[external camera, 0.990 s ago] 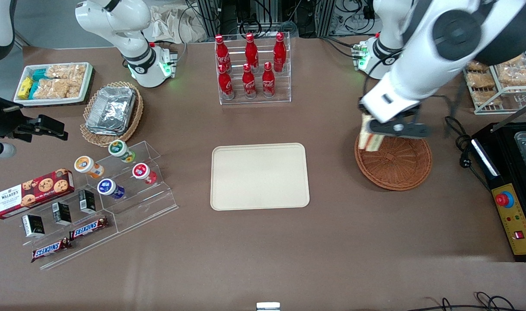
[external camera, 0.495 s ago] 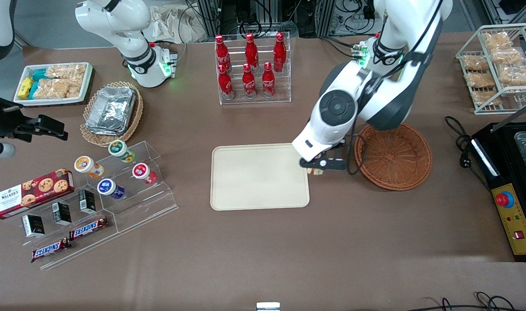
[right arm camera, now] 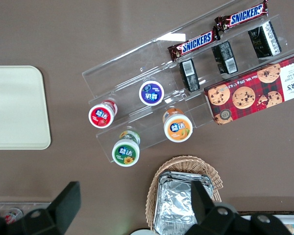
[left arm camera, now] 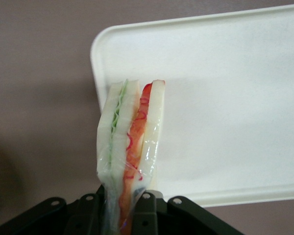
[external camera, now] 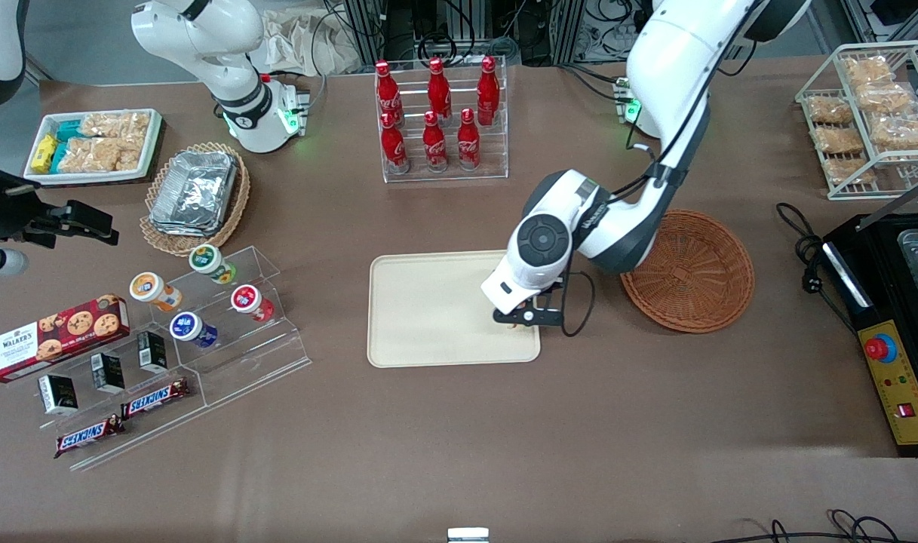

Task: Place sandwich from basket to tray
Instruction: 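Lower the sandwich onto the tray and open the left gripper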

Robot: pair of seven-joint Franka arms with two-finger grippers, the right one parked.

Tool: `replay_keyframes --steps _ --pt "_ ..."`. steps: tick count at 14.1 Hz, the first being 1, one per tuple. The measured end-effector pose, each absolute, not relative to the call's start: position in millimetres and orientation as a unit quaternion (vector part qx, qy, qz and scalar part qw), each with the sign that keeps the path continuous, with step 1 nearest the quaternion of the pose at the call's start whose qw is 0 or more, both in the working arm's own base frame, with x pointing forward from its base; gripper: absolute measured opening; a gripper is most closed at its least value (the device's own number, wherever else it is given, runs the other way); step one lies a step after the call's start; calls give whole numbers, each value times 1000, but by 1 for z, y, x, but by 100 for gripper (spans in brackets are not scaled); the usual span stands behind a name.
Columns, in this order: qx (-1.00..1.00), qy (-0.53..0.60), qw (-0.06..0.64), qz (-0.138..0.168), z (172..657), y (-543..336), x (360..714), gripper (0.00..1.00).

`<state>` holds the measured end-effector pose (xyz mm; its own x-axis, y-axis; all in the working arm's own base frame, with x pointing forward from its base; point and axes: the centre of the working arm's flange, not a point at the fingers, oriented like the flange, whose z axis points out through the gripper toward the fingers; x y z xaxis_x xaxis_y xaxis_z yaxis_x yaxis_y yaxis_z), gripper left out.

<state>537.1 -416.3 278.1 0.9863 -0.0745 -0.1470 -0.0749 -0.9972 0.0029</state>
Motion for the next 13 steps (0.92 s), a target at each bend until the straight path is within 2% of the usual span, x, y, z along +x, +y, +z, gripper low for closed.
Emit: replay_keyframes --steps 2,6,10,13 --pt "-998 33 15 58 255 -427 533 21" --pt "-997 32 27 58 230 -428 531 21" --pt "-998 35 27 49 229 -428 535 56" --pt "-999 29 16 32 252 -430 546 84"
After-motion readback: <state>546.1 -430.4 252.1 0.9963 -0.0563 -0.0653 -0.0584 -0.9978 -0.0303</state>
